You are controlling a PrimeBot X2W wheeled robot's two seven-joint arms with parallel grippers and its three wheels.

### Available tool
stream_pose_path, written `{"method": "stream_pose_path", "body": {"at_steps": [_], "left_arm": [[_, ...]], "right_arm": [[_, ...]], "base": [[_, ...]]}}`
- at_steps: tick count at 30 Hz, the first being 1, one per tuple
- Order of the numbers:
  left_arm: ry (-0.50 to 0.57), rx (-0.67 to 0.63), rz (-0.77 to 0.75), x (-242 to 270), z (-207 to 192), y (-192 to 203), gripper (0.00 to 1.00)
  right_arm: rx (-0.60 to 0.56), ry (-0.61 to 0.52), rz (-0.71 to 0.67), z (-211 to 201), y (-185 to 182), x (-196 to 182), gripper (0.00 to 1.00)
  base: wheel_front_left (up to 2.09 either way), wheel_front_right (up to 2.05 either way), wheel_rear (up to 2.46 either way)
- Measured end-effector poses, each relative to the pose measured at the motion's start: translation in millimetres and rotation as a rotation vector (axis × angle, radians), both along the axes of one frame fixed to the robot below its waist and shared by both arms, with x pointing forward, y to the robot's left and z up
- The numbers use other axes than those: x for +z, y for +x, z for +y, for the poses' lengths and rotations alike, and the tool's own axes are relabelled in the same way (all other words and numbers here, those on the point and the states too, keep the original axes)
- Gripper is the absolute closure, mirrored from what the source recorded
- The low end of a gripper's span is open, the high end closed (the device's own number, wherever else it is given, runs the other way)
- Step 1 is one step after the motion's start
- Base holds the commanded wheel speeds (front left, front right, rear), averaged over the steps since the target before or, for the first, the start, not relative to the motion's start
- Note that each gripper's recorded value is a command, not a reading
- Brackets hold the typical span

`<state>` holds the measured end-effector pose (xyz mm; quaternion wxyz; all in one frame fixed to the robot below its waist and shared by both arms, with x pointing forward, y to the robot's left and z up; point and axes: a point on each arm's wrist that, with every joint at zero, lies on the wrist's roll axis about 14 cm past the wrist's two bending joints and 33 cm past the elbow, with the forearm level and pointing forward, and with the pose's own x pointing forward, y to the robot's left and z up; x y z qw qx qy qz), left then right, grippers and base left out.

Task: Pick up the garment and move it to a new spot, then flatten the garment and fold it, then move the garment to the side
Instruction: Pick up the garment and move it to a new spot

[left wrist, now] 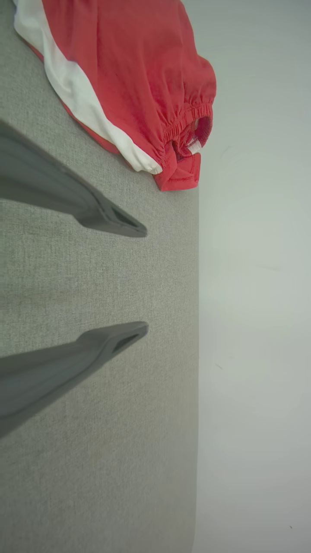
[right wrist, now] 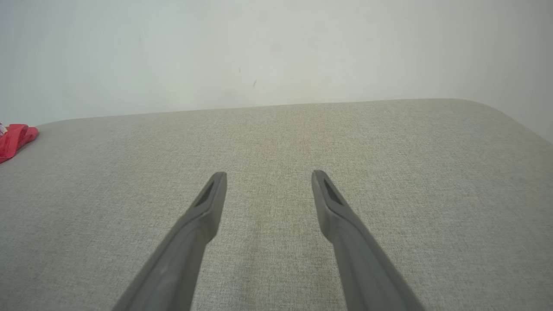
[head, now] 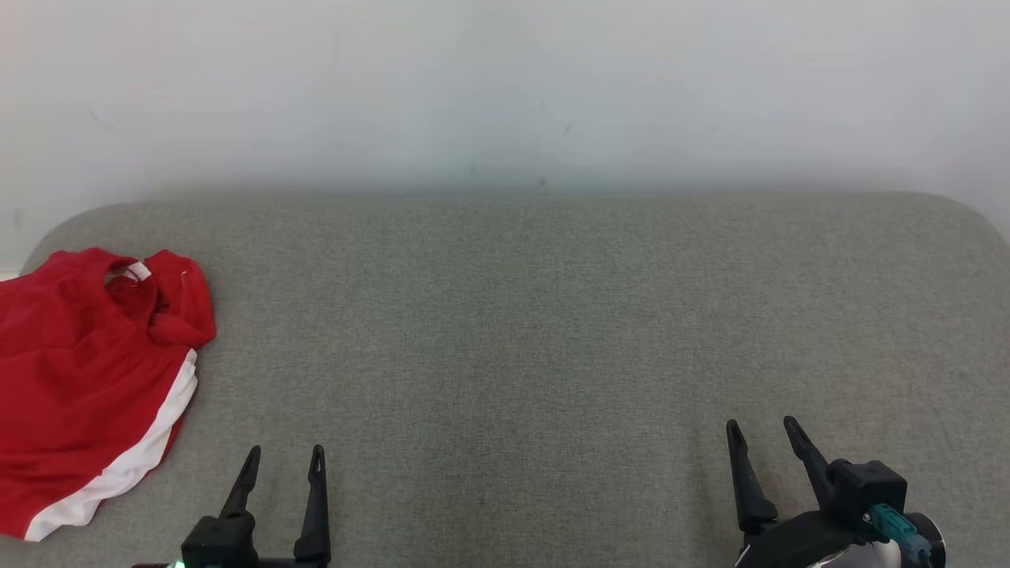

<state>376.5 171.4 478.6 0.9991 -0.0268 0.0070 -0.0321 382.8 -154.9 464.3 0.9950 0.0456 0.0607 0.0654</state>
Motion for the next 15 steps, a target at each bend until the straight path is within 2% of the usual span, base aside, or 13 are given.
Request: {"method": "stream_pose_path", "body": {"at_steps": [8, 15], "left_arm": [[-0.008, 0.045, 0.004, -1, 12, -9, 0.00], [-0.015, 0.133, 0.014, -5, 39, -30, 0.00]], "right_arm": [[0.039, 0.000, 0.003, 13, 2, -1, 0.00], [0.131, 0.010, 0.016, 45, 7, -4, 0.00]], "base": [[0.00, 0.00, 0.00], [0.00, 0.00, 0.00]]}}
